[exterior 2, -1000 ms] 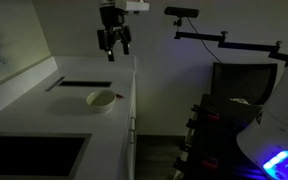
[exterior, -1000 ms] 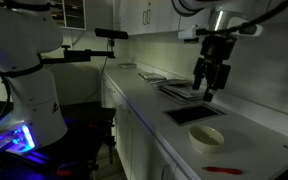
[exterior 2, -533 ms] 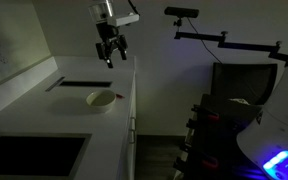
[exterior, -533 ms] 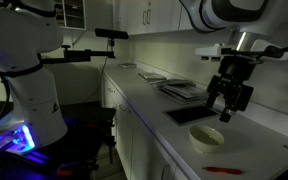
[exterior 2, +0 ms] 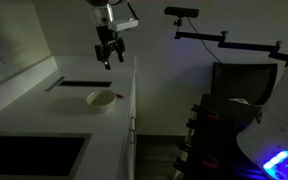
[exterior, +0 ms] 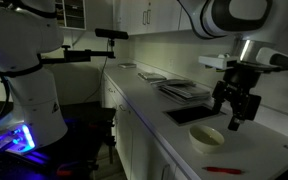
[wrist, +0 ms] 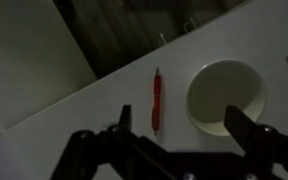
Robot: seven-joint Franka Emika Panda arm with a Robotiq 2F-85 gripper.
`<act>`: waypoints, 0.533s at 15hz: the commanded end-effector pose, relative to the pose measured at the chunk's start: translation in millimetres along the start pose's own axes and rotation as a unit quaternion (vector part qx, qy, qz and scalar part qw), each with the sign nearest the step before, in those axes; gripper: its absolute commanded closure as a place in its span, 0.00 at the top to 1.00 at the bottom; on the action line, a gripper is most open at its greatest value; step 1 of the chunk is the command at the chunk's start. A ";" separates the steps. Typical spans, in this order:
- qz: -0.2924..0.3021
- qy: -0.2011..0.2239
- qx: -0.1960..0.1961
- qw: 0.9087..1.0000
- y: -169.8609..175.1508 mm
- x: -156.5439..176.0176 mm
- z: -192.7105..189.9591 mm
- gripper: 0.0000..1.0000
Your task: Put the pen in the bowl
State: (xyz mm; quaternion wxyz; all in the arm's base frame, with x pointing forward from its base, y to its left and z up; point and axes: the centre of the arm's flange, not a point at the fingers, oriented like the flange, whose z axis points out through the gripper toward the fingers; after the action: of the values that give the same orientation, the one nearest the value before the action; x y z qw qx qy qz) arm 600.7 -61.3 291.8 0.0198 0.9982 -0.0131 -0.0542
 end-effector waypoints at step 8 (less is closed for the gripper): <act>0.004 0.016 0.079 0.997 53.1 50.1 104.1 0.99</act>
State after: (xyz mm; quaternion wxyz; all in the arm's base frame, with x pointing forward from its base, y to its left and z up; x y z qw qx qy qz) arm 619.4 -113.9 198.1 -0.0405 0.9984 -0.0212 -0.0330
